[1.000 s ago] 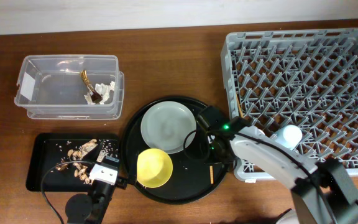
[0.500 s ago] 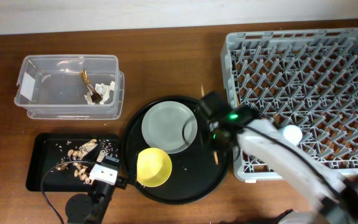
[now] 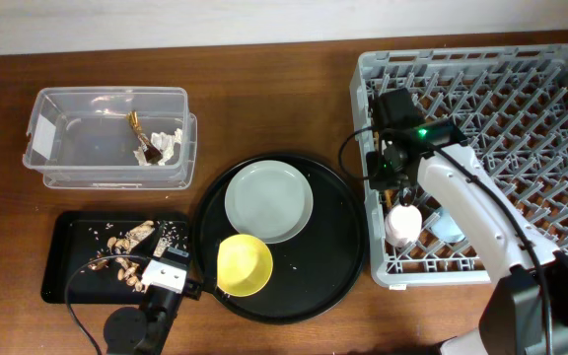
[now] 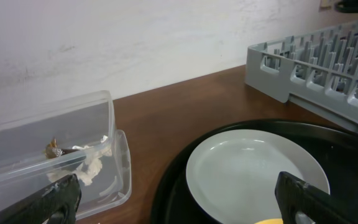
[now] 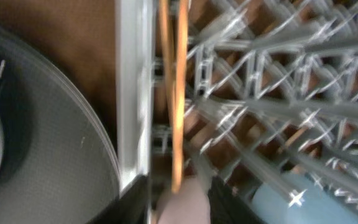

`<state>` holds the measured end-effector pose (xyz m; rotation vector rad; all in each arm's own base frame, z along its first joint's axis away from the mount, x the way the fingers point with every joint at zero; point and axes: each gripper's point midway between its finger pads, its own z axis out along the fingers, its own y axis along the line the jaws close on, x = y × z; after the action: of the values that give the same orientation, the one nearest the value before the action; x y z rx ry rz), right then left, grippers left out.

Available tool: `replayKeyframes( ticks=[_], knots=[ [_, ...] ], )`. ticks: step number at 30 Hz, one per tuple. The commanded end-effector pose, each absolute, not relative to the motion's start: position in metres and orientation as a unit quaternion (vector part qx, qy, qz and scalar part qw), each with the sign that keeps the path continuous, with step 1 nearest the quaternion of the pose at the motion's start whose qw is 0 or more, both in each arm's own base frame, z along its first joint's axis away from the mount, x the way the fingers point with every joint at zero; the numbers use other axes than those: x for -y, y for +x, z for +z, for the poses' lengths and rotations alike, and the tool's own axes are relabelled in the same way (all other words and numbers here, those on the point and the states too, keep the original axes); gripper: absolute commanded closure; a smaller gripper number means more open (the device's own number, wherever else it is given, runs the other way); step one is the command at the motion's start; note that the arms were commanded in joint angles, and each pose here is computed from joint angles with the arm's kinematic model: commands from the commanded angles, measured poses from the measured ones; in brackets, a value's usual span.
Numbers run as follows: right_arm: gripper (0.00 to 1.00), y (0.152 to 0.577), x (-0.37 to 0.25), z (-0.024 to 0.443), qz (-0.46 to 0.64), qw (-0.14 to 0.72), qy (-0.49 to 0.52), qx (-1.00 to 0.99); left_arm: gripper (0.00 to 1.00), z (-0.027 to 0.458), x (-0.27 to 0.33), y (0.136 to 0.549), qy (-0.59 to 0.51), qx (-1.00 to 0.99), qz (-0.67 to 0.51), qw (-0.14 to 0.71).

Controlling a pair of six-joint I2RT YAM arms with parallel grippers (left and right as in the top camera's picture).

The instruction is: Sort waste into correct bins and load items into the dishwasher rack

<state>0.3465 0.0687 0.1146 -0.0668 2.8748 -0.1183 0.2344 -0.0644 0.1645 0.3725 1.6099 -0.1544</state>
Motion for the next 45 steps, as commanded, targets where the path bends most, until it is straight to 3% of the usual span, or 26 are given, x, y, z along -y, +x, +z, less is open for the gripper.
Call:
replayKeyframes(
  ticks=[1, 2, 5, 6, 15, 16, 18, 21, 23, 26, 29, 31, 35, 38, 45],
  knots=[
    [0.43, 0.316, -0.134, 0.16, 0.103, 0.131, -0.077, -0.983, 0.01, 0.161, 0.065, 0.234, 0.173, -0.714, -0.065, 0.675],
    [0.39, 0.301, -0.152, 0.168, 0.137, 0.119, -0.084, -0.98, 0.01, 0.161, 0.065, 0.234, 0.173, -0.714, -0.065, 0.675],
    [0.41, 0.258, -0.205, 0.166, 0.179, 0.067, -0.108, -0.976, 0.01, 0.161, 0.065, 0.234, 0.173, -0.714, -0.065, 0.675],
    [0.48, 0.243, -0.223, 0.155, 0.174, 0.048, -0.096, -0.979, 0.01, 0.161, 0.065, 0.234, 0.173, -0.714, -0.065, 0.675],
    [0.51, 0.199, -0.299, 0.036, 0.108, 0.02, -0.085, -0.99, 0.01, 0.161, 0.065, 0.234, 0.173, -0.714, -0.065, 0.675],
    [0.57, 0.198, -0.297, 0.023, 0.095, 0.009, -0.084, -0.992, 0.01, 0.161, 0.065, 0.234, 0.173, -0.714, -0.065, 0.675],
    [0.95, 0.191, -0.295, 0.01, 0.086, -0.016, -0.084, -0.993, 0.01, 0.161, 0.065, 0.234, 0.173, -0.714, -0.065, 0.675],
    [0.96, 0.195, -0.295, 0.029, 0.1, 0.004, -0.099, -0.99, 0.01, 0.161, 0.065, 0.234, 0.173, -0.714, -0.065, 0.675],
    [0.96, 0.205, -0.287, 0.066, 0.114, 0.048, -0.111, -0.986, 0.01, 0.161, 0.065, 0.234, 0.173, -0.714, -0.065, 0.675],
    [0.96, 0.248, -0.218, 0.145, 0.05, 0.188, -0.049, -0.98, 0.01, 0.161, 0.065, 0.234, 0.173, -0.714, -0.065, 0.675],
    [0.96, 0.294, -0.083, 0.236, -0.099, 0.38, 0.101, -0.914, 0.01, 0.161, 0.065, 0.234, 0.173, -0.714, -0.065, 0.675],
    [0.96, 0.3, -0.014, 0.271, -0.193, 0.431, 0.167, -0.865, 0.01, 0.161, 0.065, 0.234, 0.173, -0.714, -0.065, 0.675],
    [0.96, 0.309, 0.073, 0.268, -0.298, 0.403, 0.277, -0.82, 0.01, 0.161, 0.065, 0.234, 0.173, -0.714, -0.065, 0.675],
    [0.96, 0.323, 0.113, 0.25, -0.383, 0.359, 0.289, -0.801, 0.01, 0.161, 0.065, 0.234, 0.173, -0.714, -0.065, 0.675],
    [0.96, 0.367, 0.148, 0.175, -0.528, 0.224, 0.175, -0.8, 0.01, 0.161, 0.065, 0.234, 0.173, -0.714, -0.065, 0.675]
  ],
)
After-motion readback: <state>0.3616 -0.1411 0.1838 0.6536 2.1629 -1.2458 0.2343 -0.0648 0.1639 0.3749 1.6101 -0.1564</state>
